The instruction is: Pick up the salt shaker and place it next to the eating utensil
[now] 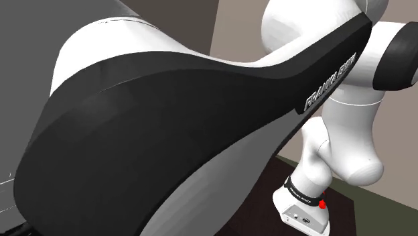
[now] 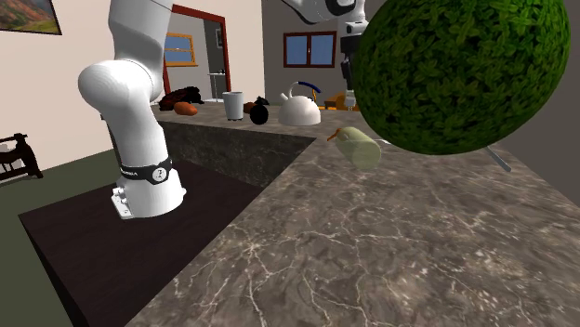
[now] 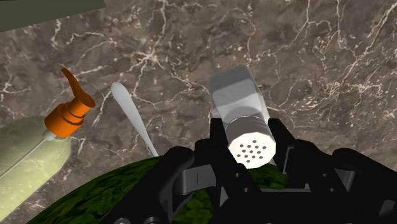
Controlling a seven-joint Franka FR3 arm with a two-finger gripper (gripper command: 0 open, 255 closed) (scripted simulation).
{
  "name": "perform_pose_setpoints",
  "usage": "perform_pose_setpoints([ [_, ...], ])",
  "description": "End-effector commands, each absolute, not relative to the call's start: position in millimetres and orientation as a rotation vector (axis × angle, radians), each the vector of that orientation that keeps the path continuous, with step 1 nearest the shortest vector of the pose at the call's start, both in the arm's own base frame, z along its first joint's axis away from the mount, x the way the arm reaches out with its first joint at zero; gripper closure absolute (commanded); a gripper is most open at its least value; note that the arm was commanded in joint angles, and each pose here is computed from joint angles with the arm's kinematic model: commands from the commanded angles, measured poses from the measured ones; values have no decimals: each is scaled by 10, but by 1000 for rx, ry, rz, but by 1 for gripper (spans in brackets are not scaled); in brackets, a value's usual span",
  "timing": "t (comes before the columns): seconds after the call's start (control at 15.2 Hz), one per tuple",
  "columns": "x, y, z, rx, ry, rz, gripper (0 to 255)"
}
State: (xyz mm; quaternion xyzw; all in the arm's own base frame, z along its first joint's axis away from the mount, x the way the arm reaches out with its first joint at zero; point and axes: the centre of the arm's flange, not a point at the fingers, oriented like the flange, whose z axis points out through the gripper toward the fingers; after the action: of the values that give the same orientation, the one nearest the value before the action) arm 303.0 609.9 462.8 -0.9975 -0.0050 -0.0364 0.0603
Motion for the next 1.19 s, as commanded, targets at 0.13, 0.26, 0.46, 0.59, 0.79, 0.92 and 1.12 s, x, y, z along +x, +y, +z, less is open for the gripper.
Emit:
perform_pose_setpoints([
  [0.13,3263,5980,3822,-3125,11,23,0],
  [0.26,3232,5885,3610,-3126,12,22,0],
  [0.46,3270,6119,3950,-3129,15,19,0],
  [0.59,3273,6115,4214,-3129,15,19,0],
  [0.79,3274,6114,4318,-3129,15,19,0],
  [0.92,3274,6114,4318,-3129,15,19,0],
  [1.12,3274,6114,4318,-3129,15,19,0],
])
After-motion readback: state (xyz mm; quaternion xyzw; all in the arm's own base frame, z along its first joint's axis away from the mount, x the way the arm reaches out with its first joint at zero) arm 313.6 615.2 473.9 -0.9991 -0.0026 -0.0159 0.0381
